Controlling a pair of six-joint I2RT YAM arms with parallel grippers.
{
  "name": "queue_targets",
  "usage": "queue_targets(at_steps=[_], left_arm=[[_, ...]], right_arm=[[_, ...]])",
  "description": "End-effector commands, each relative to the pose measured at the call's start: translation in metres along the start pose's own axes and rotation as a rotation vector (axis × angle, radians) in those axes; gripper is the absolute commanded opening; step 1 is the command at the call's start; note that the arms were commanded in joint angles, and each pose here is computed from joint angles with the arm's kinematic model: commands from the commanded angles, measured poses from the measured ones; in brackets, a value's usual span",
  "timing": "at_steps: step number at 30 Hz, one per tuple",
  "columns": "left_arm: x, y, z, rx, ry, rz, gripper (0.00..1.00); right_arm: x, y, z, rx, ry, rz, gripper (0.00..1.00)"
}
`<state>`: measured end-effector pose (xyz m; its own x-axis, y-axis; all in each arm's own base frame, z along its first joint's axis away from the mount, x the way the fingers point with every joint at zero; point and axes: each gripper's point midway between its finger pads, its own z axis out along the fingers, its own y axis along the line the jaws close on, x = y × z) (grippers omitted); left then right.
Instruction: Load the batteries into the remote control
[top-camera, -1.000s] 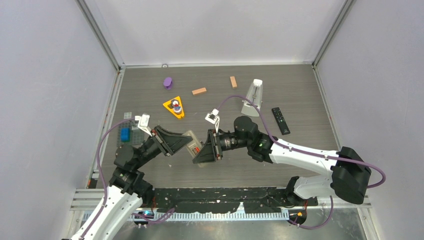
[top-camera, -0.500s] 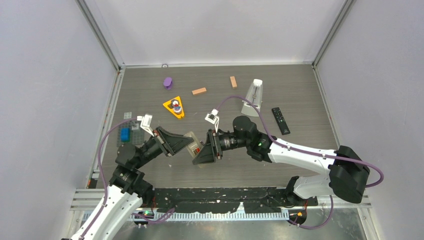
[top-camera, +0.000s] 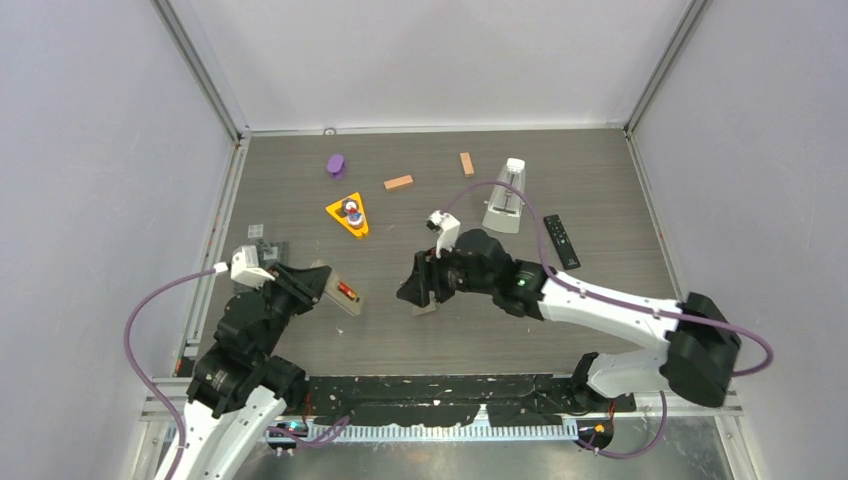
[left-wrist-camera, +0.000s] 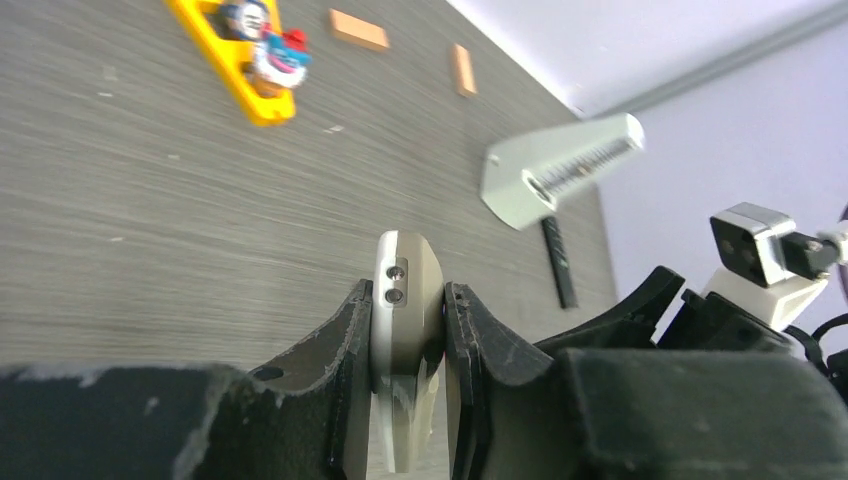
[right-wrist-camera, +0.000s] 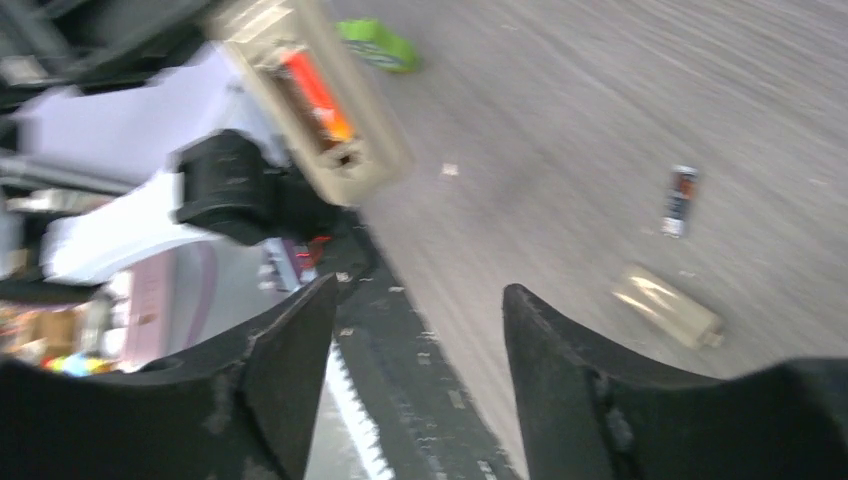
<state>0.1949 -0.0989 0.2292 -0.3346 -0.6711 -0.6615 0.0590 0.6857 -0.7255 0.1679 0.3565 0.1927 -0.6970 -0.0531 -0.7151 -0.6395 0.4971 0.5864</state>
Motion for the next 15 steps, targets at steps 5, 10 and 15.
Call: queue_targets(at_steps=[5, 10, 15], left_arm=[[-0.033, 0.031, -0.018, -0.160, -0.160, 0.049, 0.00], [-0.029, 0.045, -0.018, -0.218, -0.155, 0.067, 0.00], [-0.026, 0.053, -0.017, -0.247, -0.154, 0.081, 0.00]], right_arm=[[0.015, -0.099, 0.056, 0.450, 0.146, -0.183, 0.54], [0.038, -0.124, 0.089, 0.522, 0.243, -0.249, 0.53], [0.041, -0.134, 0.102, 0.571, 0.267, -0.255, 0.47]])
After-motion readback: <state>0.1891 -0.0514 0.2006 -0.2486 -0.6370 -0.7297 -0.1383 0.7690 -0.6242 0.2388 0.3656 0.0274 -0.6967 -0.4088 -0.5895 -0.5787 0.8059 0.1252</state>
